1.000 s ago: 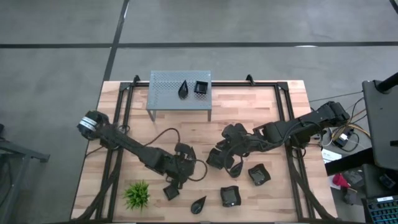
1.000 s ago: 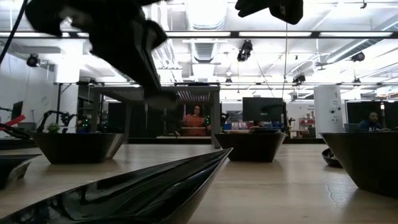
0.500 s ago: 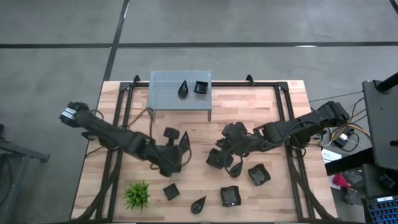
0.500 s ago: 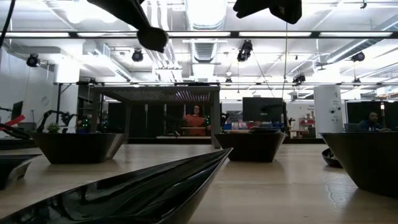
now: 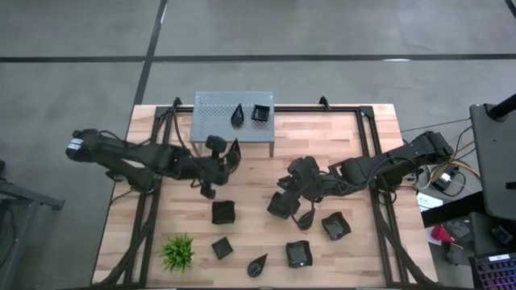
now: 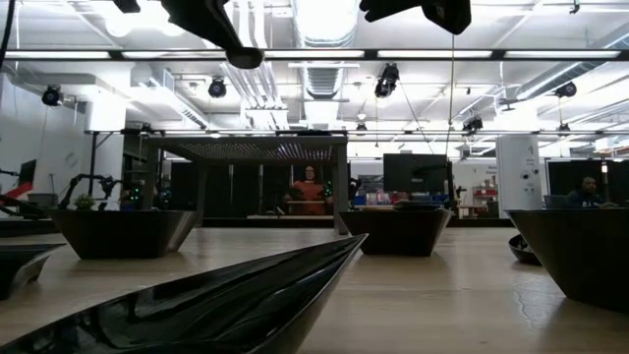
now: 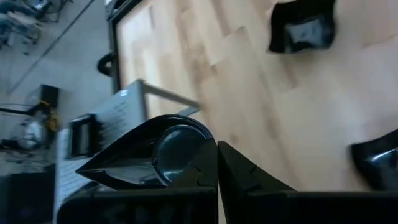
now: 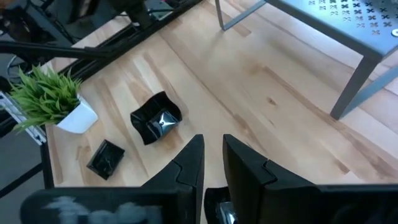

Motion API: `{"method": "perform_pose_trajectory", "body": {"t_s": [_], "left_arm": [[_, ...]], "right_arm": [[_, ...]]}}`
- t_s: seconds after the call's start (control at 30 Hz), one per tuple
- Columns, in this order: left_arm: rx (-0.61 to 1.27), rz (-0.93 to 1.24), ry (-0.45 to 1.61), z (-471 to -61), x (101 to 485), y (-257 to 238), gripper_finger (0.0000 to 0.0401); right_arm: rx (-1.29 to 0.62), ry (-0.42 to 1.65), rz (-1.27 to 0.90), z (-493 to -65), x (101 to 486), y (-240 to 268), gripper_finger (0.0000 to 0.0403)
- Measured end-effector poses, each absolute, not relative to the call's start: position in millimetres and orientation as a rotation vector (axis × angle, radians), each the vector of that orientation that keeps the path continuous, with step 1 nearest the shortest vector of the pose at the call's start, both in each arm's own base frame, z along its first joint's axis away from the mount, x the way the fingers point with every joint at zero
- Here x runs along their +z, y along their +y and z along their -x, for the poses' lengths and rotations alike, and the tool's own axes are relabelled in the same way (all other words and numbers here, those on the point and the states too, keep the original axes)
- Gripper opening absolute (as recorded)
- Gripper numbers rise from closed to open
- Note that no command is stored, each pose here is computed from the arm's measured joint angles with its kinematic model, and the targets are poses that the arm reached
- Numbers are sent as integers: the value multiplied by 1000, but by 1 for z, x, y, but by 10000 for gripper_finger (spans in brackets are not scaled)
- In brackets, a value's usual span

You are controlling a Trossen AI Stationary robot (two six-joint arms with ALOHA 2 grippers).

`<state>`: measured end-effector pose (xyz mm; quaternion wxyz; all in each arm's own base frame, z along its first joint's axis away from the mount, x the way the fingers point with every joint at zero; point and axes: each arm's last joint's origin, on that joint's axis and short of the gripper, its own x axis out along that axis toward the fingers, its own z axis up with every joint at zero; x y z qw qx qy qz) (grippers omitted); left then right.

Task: Pick & Place Mini shaped plates
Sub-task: Stack the middle left drop-shaped plate on the other drop plate on the shelf

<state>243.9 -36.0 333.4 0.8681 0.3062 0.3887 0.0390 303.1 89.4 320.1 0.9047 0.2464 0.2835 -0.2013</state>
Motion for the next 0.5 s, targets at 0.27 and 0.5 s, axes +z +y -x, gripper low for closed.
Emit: {"method": "perform_pose_trajectory", "body": {"t_s": [0.27,0.5], "left_arm": [[112,-682,875,-246,334,10,0],[194,-624,856,-245,335,52,0]], "right_arm": [[-447,563,-524,-303,321,88,56],[-477,542,-541,-303,321,87,56]]}}
